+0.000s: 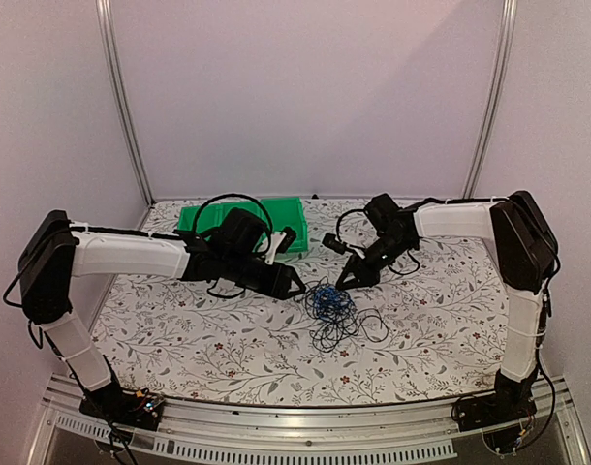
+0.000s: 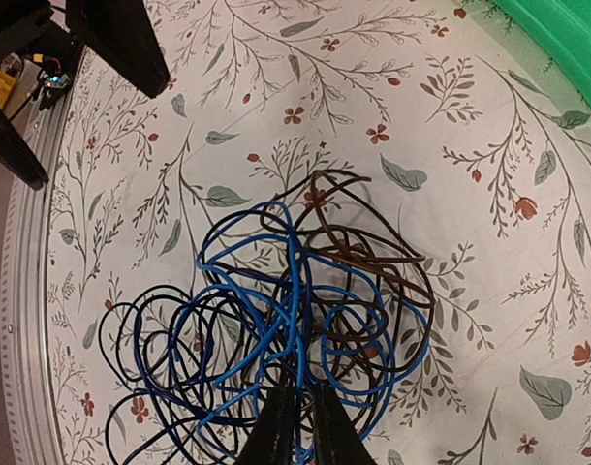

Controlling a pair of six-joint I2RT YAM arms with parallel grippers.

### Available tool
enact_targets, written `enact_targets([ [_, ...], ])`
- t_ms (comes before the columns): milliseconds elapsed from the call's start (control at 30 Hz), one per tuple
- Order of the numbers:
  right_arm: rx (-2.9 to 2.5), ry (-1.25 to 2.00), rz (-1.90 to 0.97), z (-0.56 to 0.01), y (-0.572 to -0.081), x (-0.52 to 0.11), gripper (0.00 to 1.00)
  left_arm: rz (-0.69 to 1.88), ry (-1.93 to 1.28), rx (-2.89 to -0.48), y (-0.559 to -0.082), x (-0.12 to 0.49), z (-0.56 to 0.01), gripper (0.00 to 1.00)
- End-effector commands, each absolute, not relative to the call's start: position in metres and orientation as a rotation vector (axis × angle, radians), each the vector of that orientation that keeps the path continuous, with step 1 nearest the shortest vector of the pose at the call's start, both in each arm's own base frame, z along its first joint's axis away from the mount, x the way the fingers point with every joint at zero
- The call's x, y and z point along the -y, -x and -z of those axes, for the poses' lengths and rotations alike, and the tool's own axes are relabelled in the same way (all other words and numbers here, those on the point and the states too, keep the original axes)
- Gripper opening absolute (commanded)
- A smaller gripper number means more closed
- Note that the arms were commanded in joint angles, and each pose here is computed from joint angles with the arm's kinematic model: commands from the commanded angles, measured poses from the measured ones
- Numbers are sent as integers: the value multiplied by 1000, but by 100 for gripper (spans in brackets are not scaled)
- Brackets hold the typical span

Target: Untangle the cables

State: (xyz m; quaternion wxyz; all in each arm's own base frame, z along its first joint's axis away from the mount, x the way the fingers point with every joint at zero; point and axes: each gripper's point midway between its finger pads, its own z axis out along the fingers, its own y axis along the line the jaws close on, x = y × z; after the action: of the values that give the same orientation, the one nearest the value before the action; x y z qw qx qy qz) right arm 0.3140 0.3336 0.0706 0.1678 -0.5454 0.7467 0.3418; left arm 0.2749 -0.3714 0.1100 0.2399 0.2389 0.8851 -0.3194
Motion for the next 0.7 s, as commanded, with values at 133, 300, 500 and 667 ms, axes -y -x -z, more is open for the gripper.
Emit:
enact_targets([
  [133, -2084, 1568, -951, -94, -314, -336, 0, 907, -685, -2341, -282, 382, -129, 57],
  [300, -1973, 1571, -952, -149, -307, -335, 0, 928, -721, -2250, -290, 395, -148, 59],
  [500, -1870, 1584, -957, -200, -296, -333, 0, 890, -856, -2076, -292, 423, -180, 57],
  [667, -1818, 1583, -961, -224, -292, -333, 0, 845, -938, -2020, -290, 446, -187, 54],
])
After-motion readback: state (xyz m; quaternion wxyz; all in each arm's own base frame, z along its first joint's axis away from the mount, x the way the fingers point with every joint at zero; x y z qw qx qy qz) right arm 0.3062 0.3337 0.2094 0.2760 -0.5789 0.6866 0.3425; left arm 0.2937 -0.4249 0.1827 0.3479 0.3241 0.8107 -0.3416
